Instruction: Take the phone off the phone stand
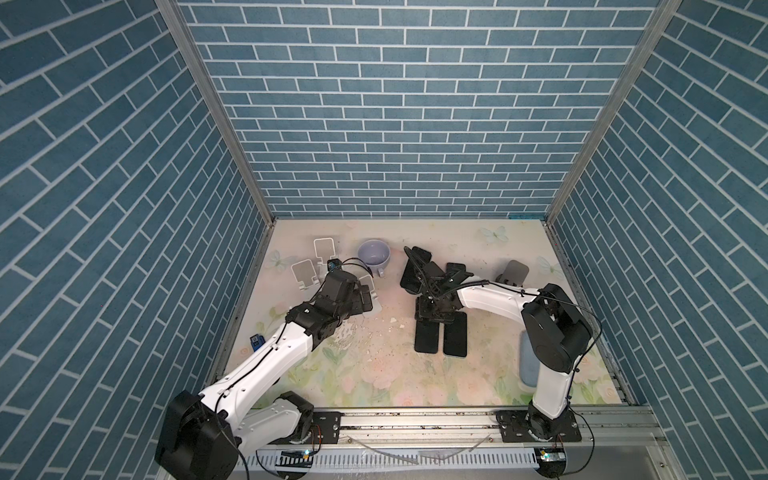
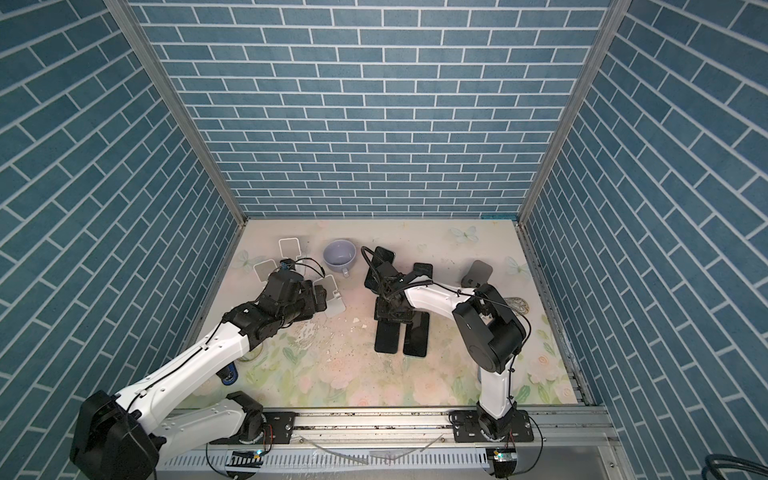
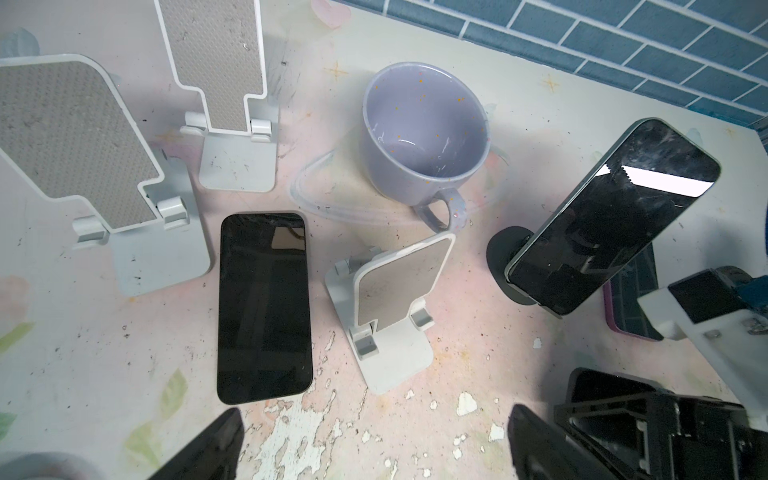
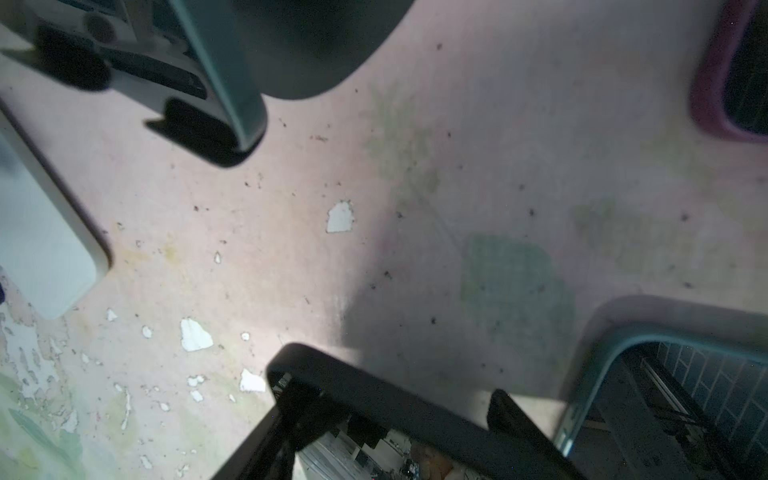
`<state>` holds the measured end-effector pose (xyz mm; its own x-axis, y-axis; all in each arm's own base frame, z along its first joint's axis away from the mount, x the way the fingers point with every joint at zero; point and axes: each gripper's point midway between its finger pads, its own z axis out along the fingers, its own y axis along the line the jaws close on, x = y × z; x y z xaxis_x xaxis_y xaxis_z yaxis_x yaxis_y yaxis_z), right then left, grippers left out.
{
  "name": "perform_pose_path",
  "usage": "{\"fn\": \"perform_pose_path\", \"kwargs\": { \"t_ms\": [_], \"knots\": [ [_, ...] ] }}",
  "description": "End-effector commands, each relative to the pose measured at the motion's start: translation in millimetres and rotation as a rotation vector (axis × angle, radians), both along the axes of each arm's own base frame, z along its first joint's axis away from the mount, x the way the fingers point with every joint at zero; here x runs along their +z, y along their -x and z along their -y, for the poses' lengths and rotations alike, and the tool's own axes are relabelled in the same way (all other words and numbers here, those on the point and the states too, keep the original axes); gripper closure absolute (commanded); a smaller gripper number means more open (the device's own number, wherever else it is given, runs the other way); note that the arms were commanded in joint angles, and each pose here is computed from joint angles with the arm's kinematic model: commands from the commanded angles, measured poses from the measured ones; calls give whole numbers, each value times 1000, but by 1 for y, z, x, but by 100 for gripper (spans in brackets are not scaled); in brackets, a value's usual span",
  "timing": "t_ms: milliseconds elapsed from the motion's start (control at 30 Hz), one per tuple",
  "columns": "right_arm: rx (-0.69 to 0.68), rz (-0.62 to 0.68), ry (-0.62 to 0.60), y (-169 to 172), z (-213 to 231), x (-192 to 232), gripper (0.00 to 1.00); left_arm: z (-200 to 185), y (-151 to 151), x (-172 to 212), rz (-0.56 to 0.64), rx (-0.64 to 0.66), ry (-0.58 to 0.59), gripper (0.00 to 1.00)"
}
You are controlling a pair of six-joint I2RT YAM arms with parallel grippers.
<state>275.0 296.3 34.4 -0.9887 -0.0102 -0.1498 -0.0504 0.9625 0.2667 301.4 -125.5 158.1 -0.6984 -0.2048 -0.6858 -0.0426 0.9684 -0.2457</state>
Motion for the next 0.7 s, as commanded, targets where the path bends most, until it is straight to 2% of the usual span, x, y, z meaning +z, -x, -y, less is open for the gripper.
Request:
{"fn": "perform_pose_path", "kwargs": {
  "t_ms": [0,667],
  "knots": [
    [-55,-34,28,3,9,-16,42,2,1,-2,0,-7,5,0],
    [-76,-56,68,9,19,-20,37,4,2,-3,0,-19,-15,0]
  ]
}}
